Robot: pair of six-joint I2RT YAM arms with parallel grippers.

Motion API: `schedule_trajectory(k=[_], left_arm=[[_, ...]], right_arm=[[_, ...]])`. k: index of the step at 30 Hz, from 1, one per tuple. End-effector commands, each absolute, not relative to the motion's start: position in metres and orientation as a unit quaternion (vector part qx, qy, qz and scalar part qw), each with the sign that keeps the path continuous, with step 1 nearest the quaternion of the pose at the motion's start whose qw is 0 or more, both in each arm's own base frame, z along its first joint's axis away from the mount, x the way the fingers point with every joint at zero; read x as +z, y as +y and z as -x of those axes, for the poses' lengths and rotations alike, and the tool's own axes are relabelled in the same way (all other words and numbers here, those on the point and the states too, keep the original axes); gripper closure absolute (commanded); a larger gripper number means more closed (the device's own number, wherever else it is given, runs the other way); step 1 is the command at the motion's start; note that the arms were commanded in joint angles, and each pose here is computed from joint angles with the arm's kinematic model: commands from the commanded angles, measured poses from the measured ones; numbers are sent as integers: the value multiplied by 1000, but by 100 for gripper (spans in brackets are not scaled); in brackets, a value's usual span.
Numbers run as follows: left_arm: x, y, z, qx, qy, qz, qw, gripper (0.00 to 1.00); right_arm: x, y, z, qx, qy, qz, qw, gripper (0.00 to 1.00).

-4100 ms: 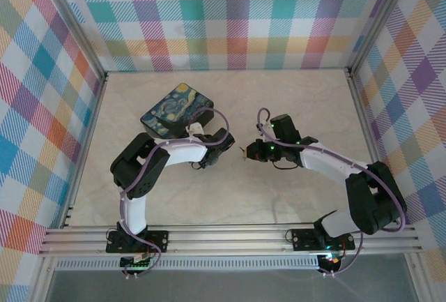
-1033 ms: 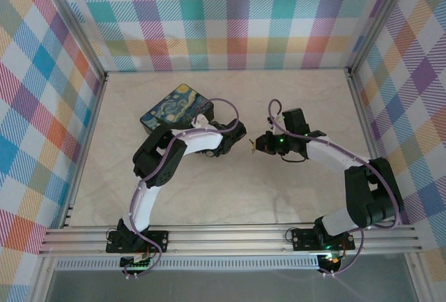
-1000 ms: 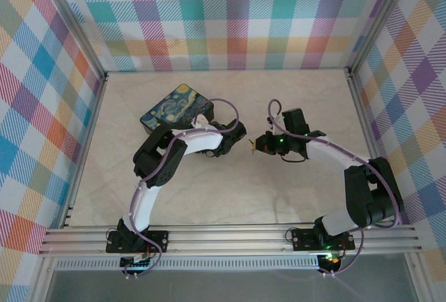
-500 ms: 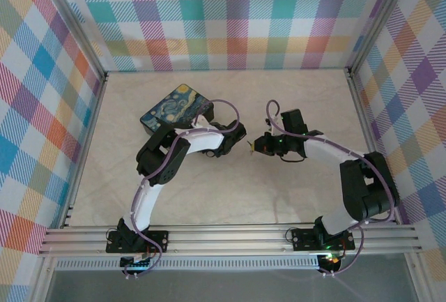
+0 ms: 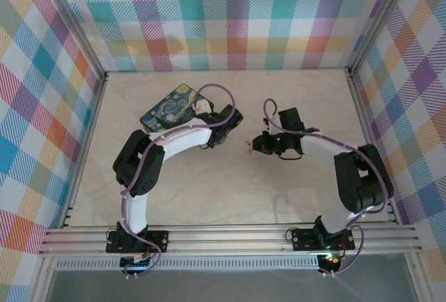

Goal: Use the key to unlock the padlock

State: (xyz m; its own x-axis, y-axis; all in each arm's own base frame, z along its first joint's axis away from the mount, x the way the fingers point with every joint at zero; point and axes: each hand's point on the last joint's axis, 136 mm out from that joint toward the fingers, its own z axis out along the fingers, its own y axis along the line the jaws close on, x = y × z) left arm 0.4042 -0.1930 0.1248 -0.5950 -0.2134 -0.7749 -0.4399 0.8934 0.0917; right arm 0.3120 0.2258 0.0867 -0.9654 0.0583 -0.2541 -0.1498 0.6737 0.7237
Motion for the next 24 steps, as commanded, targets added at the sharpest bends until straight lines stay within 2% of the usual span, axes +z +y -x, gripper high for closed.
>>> schedule_trajectory(k=[1, 7, 12, 24], left_arm=[[155, -182, -402, 189, 899, 88, 386, 29], [146, -156, -425, 156, 934, 41, 320, 24], [122, -149, -430, 88, 961, 27, 261, 19], [58, -169, -395, -46, 983, 12, 178, 20]], right_arm=[[96, 230, -324, 414, 898, 42, 143, 100], [99, 231, -325, 417, 897, 38, 140, 100], [100, 229, -323, 415, 898, 34, 141, 100], [107, 230, -317, 417, 898, 28, 140, 100]])
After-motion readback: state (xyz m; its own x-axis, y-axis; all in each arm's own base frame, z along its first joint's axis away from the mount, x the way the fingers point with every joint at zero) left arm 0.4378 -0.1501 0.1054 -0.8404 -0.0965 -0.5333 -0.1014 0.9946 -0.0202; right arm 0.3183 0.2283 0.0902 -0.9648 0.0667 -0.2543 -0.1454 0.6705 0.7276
